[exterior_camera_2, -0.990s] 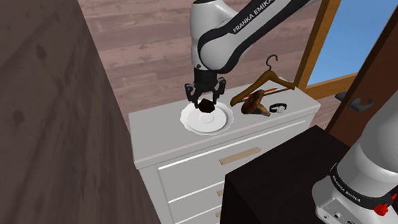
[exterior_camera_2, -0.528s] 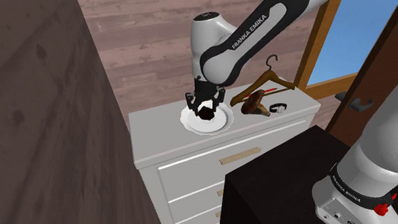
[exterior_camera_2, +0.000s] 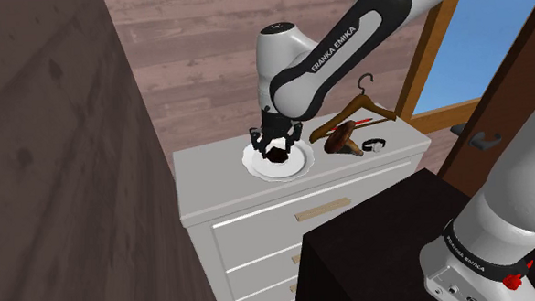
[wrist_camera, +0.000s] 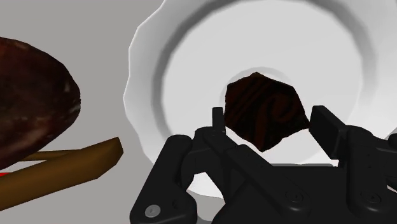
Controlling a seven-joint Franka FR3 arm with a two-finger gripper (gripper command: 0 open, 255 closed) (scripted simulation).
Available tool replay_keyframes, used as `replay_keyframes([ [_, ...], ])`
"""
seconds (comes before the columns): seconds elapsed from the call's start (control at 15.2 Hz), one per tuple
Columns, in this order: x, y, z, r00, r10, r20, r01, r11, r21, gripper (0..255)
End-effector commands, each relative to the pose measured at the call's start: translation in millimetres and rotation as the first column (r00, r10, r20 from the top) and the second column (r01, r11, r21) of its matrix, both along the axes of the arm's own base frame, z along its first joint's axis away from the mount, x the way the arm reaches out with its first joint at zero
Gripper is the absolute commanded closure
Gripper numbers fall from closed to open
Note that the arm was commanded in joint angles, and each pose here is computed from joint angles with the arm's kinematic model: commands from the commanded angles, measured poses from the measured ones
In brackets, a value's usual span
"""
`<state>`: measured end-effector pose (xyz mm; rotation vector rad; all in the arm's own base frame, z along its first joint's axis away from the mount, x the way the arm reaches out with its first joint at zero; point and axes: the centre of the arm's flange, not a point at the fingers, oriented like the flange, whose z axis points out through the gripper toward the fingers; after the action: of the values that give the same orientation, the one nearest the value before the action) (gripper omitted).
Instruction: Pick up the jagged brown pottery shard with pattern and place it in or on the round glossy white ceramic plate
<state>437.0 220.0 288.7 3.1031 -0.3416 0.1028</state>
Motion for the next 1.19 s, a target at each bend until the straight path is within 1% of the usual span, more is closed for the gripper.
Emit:
replay_keyframes([
  [0.0, 0.0, 0.0, 0.0, 1.000, 0.000, 0.000, 0.000, 1.000, 0.000, 255],
  [0.07, 0.0, 0.0, 0.0, 1.000, 0.000, 0.000, 0.000, 1.000, 0.000, 0],
  [0.4, 0.0, 0.0, 0.0, 1.000, 0.000, 0.000, 0.000, 1.000, 0.000, 0],
  [0.66, -3.2, 1.3, 49.8, 1.000, 0.000, 0.000, 0.000, 1.000, 0.000, 0],
  [1.12, -3.2, 1.3, 49.8, 1.000, 0.000, 0.000, 0.000, 1.000, 0.000, 0],
])
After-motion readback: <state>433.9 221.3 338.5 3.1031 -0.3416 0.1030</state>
